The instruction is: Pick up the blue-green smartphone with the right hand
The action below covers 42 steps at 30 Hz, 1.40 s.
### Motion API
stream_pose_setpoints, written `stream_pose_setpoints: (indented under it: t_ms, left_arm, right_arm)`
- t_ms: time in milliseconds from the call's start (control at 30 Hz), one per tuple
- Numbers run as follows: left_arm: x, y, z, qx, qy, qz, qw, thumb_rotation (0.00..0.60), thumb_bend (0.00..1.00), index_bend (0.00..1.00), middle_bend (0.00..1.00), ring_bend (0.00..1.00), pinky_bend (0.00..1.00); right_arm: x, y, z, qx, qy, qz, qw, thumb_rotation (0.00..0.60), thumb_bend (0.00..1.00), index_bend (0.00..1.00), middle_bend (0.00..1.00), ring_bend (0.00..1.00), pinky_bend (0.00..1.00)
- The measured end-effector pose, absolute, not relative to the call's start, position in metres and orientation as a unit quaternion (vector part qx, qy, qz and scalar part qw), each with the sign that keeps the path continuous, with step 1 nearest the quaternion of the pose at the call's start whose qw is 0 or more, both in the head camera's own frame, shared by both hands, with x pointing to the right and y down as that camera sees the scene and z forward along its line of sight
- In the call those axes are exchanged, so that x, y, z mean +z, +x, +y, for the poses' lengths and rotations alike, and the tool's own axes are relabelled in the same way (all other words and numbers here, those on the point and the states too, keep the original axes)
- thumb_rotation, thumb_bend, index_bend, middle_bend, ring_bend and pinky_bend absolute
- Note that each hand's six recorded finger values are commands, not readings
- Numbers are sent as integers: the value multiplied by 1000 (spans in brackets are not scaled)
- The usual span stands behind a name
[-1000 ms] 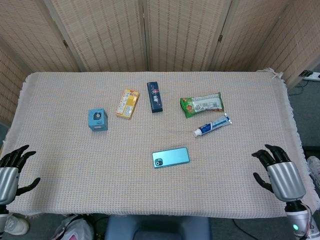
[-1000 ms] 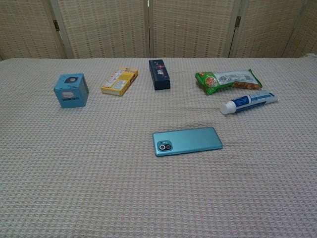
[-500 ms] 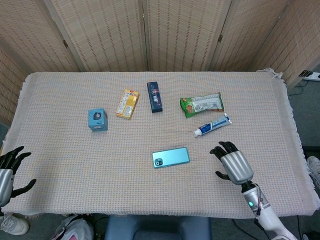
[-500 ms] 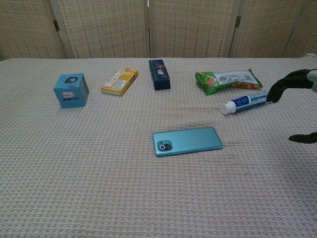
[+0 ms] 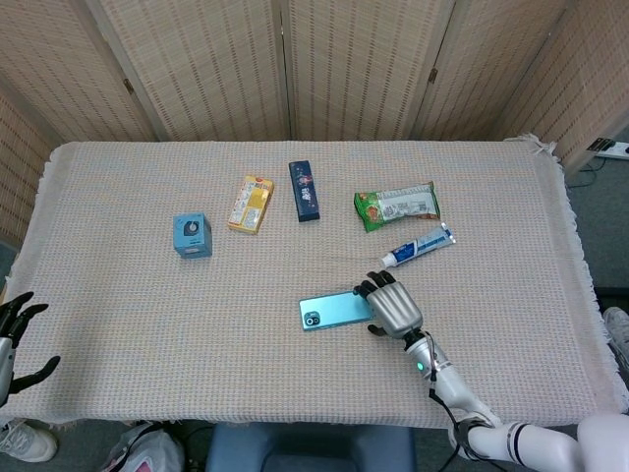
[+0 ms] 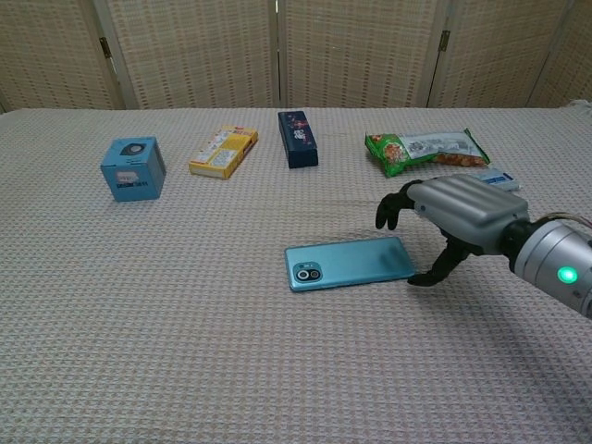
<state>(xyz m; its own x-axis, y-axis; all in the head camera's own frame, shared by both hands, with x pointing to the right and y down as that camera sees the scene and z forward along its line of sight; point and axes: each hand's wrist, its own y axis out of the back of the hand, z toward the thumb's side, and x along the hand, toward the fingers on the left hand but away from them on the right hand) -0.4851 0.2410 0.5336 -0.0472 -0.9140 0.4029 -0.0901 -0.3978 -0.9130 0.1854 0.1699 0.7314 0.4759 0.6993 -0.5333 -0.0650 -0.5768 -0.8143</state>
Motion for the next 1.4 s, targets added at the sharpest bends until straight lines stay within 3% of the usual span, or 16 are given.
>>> stream_pose_setpoints:
  t_ms: [400, 900, 1133, 1400]
  left_arm:
    - [534, -493, 244, -592, -591, 426, 346, 600, 211, 234, 145, 150, 195]
    - [533, -497, 244, -593, -588, 428, 345, 600, 211, 234, 145, 150, 195]
    - [534, -497, 244, -593, -589, 428, 344, 600, 211, 234, 145, 150, 195]
    - [535, -498, 244, -593, -589, 429, 343, 600, 211, 234, 145, 150, 195]
  right_arm:
    - [749, 160, 167, 468, -757, -188, 416, 600, 85, 344, 355, 190, 218]
    - [755, 150, 163, 469, -756, -170, 423, 600, 203, 351, 365, 190, 221]
    - [757, 148, 161, 472, -756, -154, 426, 600, 413, 351, 364, 190, 221]
    - [757, 144, 159, 477, -756, -128, 429, 600, 584, 351, 365, 190, 231]
